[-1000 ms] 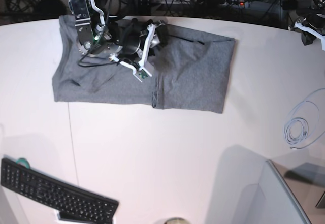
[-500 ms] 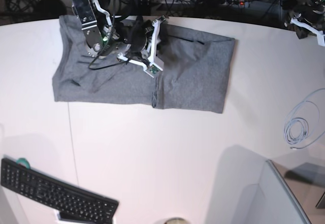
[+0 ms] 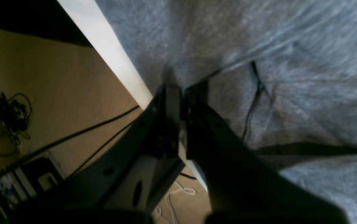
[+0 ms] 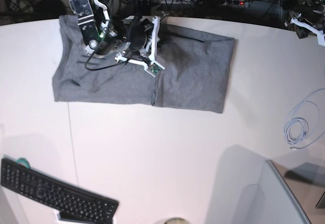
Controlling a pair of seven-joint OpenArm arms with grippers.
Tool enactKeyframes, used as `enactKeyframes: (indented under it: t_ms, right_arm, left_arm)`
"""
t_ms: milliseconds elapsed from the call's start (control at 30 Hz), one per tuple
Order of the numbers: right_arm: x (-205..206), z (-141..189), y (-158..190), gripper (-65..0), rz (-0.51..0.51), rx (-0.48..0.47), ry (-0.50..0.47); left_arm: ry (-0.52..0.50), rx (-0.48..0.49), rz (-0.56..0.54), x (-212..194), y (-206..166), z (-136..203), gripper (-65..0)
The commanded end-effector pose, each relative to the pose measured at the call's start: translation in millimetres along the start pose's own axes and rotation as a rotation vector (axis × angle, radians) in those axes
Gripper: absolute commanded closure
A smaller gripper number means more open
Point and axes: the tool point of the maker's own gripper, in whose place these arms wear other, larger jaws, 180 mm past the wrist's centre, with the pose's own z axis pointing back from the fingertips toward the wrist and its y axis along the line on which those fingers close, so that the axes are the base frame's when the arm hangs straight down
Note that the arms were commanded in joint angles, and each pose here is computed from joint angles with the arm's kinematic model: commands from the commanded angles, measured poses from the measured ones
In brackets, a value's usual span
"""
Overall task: Layout the t-shirt on the table in an organized manner, then fold the t-shirt properly
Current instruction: 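Grasp the opposite shirt end with the right gripper and fold it over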
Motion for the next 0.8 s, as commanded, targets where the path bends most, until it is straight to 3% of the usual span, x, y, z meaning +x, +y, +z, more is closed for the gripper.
enactKeyframes:
  t_ms: [0, 167, 767]
  right_arm:
    - [13.8, 3.4, 4.9, -0.6, 0.013, 0.012, -0.046]
    - [3.0, 4.0, 3.7, -0.6, 0.017, 0.008, 0.02]
    - [-14.5, 7.4, 6.1, -0.5, 0.017, 0.007, 0.086]
  left_arm:
    - [-0.045, 0.012, -0.012, 15.8, 8.3, 3.9, 0.0]
    - [-0.045, 0.011, -0.011, 15.8, 7.7, 3.3, 0.0]
    - [-0.072, 0.002, -0.008, 28.5, 2.1, -3.8, 0.0]
